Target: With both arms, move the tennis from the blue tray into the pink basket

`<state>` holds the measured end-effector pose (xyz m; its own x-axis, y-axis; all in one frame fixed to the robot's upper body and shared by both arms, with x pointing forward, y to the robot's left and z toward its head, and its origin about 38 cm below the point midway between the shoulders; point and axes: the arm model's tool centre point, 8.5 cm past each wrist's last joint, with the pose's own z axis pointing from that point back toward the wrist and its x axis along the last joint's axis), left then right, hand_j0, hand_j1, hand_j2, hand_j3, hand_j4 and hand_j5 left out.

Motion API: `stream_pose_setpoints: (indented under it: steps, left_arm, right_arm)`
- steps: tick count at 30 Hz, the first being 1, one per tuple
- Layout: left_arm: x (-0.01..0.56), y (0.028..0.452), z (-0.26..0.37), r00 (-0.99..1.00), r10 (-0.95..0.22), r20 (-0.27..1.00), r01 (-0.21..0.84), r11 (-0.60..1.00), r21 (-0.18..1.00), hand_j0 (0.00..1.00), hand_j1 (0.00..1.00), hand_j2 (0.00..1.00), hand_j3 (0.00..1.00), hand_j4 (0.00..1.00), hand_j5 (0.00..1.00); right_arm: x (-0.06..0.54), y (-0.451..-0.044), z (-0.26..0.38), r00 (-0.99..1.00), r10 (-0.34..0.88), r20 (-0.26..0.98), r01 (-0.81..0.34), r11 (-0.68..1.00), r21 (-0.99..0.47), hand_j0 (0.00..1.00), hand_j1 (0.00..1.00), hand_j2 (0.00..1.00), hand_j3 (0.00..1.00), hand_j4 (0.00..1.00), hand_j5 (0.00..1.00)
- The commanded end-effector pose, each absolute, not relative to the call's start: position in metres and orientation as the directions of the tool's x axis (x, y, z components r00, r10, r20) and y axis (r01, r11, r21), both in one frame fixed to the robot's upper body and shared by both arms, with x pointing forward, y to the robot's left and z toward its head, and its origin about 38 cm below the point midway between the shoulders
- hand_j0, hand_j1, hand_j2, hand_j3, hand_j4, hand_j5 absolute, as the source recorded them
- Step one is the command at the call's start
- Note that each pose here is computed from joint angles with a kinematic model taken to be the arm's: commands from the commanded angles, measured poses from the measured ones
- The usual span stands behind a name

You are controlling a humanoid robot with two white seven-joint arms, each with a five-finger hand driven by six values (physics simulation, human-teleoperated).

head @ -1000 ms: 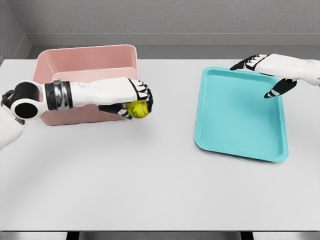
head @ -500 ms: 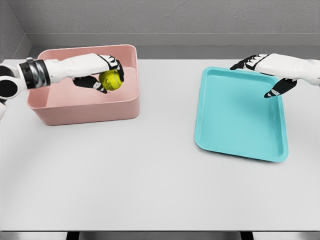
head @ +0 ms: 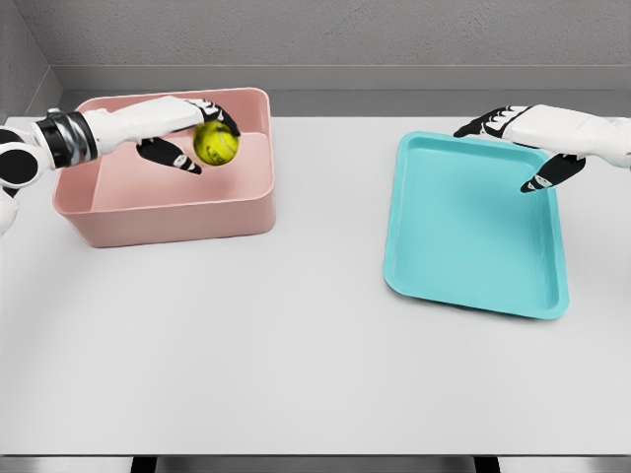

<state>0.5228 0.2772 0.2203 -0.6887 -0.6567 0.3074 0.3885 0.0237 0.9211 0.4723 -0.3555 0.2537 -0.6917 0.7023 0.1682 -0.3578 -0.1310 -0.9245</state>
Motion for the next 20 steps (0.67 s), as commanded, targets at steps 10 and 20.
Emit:
stream_pose_setpoints:
  steps: [10,20]
  left_arm:
    - [0.503,0.293,0.250,-0.725,-0.632,0.274,0.321,0.042,0.946,1.00,1.00,1.00,1.00,1.00,1.00]
    - [0.449,0.353,0.254,-0.705,-0.659,0.261,0.349,-0.002,0.937,1.00,1.00,1.00,1.00,1.00,1.00]
  right_arm:
    - [0.472,-0.356,0.255,-0.689,0.703,0.173,-0.358,-0.124,-0.925,1.00,1.00,1.00,1.00,1.00,1.00]
    - [0.472,-0.356,0.254,-0.689,0.704,0.174,-0.359,-0.123,-0.925,1.00,1.00,1.00,1.00,1.00,1.00]
